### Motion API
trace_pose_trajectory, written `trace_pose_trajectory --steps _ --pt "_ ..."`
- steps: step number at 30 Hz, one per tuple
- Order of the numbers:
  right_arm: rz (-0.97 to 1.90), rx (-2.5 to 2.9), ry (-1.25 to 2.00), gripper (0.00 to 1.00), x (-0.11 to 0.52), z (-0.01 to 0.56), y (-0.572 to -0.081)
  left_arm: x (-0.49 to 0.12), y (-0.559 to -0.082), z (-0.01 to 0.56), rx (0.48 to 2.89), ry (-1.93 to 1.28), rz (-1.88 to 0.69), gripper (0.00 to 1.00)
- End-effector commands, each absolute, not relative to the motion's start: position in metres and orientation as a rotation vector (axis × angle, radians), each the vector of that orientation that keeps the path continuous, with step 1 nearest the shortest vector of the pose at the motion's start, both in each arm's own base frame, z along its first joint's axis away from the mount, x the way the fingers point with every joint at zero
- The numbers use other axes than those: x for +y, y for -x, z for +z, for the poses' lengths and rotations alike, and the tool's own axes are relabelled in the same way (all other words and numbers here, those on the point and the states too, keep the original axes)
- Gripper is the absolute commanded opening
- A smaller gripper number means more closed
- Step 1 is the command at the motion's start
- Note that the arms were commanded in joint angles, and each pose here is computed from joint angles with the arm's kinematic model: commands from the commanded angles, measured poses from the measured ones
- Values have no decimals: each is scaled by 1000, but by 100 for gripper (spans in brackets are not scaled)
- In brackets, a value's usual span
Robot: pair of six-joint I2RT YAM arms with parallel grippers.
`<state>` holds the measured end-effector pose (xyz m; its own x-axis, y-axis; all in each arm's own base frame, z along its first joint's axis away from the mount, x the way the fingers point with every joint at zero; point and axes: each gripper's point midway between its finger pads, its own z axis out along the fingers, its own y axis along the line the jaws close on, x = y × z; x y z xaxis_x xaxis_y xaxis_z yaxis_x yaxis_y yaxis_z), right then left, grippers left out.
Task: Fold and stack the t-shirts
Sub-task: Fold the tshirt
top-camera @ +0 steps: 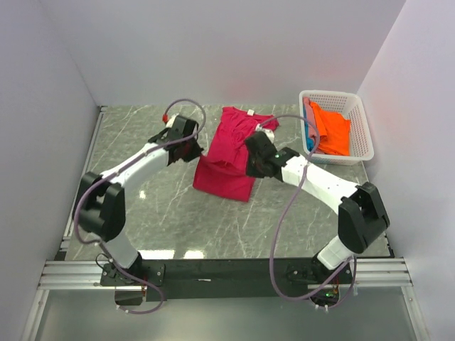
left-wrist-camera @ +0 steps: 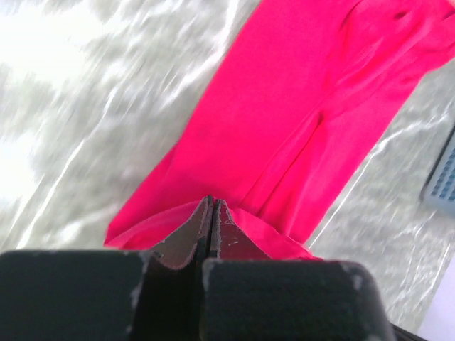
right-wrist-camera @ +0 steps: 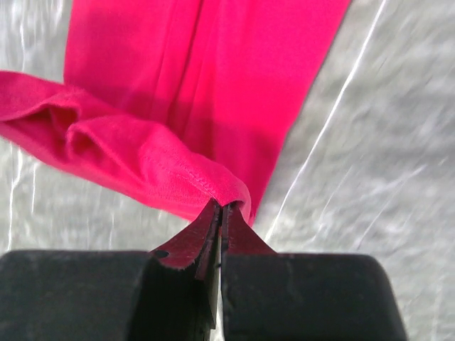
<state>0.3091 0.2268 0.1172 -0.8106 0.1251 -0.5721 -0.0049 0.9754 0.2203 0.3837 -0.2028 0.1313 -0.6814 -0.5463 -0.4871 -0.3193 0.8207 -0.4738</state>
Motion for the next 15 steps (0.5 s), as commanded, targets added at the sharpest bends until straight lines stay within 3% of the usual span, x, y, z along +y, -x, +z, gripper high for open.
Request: trace_pose_trajectory --steps 1,15 --pt "239 2446 -58 0 220 131 -344 -210 -423 152 2298 563 -448 1" --pt "280 2427 -70 0 203 127 -412 -228 -495 135 2297 511 -401 1"
